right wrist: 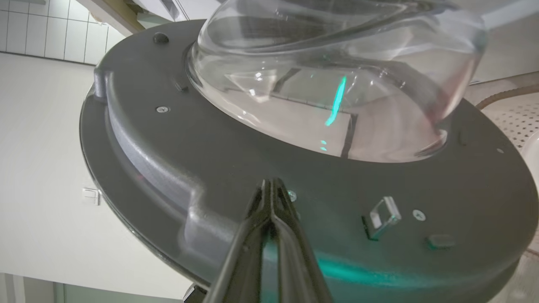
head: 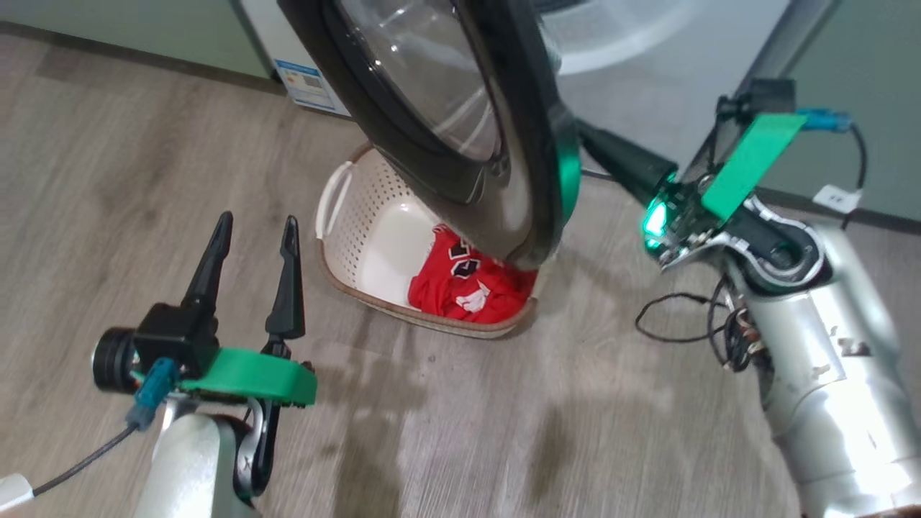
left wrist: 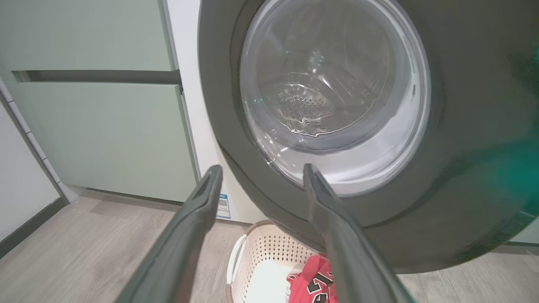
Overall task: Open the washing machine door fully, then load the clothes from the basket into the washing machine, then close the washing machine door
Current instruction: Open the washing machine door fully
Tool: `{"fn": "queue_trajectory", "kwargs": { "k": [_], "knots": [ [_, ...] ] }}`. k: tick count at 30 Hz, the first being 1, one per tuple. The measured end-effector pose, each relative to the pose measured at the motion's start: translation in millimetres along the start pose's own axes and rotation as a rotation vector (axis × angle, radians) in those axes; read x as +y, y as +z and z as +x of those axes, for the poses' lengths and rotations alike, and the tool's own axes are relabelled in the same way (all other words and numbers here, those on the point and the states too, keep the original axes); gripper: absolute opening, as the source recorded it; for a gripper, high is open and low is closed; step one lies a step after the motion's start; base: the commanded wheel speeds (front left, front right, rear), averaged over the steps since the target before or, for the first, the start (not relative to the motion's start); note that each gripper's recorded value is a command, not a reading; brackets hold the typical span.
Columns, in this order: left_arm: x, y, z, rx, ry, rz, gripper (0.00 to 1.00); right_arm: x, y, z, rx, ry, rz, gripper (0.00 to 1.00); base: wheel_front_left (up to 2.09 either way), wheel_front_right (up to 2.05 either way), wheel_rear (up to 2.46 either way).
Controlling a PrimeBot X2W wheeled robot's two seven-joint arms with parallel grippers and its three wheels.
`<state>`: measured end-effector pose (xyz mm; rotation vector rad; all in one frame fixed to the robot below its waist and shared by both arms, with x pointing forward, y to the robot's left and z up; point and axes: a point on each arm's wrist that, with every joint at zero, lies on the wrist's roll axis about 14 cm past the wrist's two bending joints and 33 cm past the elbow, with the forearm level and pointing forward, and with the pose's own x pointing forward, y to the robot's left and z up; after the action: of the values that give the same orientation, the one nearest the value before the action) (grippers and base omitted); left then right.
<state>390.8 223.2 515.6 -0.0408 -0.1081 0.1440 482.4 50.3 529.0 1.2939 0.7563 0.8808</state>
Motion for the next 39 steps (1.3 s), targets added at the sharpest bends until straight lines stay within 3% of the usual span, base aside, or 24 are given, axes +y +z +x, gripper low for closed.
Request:
{"fn": "queue_trajectory", "kwargs": {
  "k": [20, 29, 30, 31, 32, 33, 39],
  "knots": [
    [22.3, 9.7, -25.0, -0.011, 0.073, 0.001, 1.0, 9.5, -60.7, 17.0, 0.14, 0.029, 0.032, 0.0, 0.0, 0.0, 0.0],
    [20.2, 6.9, -26.7, -0.002, 0.069, -0.002, 1.0, 5.9, -54.5, 9.5, 0.056, 0.032, 0.06, 0.0, 0.0, 0.0, 0.0],
    [19.0, 7.0, -26.1, -0.003, 0.065, -0.004, 1.0, 7.0, -48.9, 6.2, 0.025, 0.041, 0.071, 0.19, 0.0, 0.0, 0.0],
    [17.5, 7.1, -25.5, -0.004, 0.06, -0.005, 1.0, 8.8, -42.7, 2.2, -0.011, 0.051, 0.081, 0.64, 0.0, 0.0, 0.0],
    [15.9, 7.5, -24.8, -0.006, 0.056, -0.007, 1.0, 10.0, -36.7, -2.5, -0.048, 0.059, 0.088, 0.64, 0.0, 0.0, 0.0],
    [14.2, 7.6, -24.0, -0.007, 0.051, -0.009, 1.0, 10.0, -32.2, -7.3, -0.079, 0.062, 0.091, 1.0, 0.0, 0.0, 0.0],
    [4.6, 8.2, -19.9, -0.013, 0.021, -0.018, 1.0, 4.1, -13.7, -41.8, -0.252, 0.065, 0.119, 1.0, 0.0, 0.0, 0.0]
  ]
}}
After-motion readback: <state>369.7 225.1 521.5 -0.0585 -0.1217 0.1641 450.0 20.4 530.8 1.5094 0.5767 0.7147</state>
